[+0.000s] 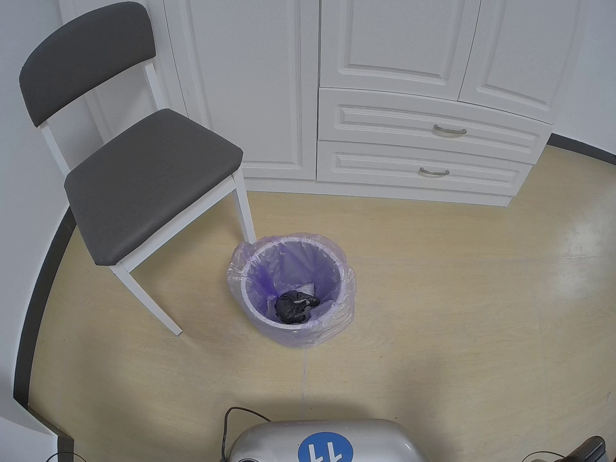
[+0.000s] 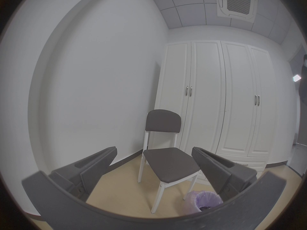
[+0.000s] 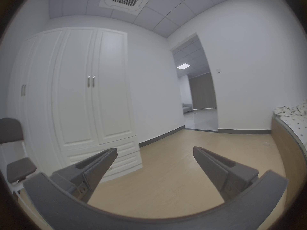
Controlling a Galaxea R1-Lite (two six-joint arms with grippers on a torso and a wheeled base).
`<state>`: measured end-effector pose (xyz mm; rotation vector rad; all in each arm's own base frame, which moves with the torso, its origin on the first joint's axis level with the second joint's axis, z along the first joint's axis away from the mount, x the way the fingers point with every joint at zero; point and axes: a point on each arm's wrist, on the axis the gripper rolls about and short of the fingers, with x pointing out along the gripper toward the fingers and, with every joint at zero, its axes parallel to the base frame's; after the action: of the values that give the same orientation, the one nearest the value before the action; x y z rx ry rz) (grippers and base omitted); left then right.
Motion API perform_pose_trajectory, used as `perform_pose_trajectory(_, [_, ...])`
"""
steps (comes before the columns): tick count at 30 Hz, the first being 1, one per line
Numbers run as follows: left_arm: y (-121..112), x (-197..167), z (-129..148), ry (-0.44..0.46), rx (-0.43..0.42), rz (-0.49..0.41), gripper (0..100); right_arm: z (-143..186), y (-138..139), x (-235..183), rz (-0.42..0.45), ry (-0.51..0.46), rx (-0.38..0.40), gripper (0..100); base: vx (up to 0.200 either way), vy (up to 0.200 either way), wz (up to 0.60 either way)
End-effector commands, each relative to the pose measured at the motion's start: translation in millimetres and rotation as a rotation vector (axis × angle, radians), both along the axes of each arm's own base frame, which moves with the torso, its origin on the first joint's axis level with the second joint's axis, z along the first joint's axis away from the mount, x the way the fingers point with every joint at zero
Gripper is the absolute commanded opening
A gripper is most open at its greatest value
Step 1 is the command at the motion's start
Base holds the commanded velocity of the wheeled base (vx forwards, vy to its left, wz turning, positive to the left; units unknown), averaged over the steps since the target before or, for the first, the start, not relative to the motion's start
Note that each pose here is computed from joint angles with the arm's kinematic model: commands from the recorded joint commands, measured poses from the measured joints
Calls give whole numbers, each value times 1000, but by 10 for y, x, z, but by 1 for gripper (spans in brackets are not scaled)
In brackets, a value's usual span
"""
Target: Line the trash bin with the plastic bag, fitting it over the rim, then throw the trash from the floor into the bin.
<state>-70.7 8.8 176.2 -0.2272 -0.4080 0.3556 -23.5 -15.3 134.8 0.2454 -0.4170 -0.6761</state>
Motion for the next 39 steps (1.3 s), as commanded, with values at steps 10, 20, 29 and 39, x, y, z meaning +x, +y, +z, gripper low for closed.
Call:
perform_pose_trajectory(10, [-24, 114, -198, 64, 50, -95, 100, -155, 58, -115, 235, -32, -139, 100, 0, 0, 0])
perform_pose_trajectory(20, [-34, 280, -458, 138, 64, -140, 100, -191, 78, -89, 312, 28, -201, 100, 0, 0, 0])
perform_pose_trajectory(29, [-41, 425, -713, 141, 96, -163, 100, -214, 89, -76, 352, 68, -244, 100, 0, 0, 0])
perform_pose_trajectory(39, [-77, 474, -902, 303, 200, -311, 100, -356, 125, -23, 507, 228, -324, 100, 0, 0, 0])
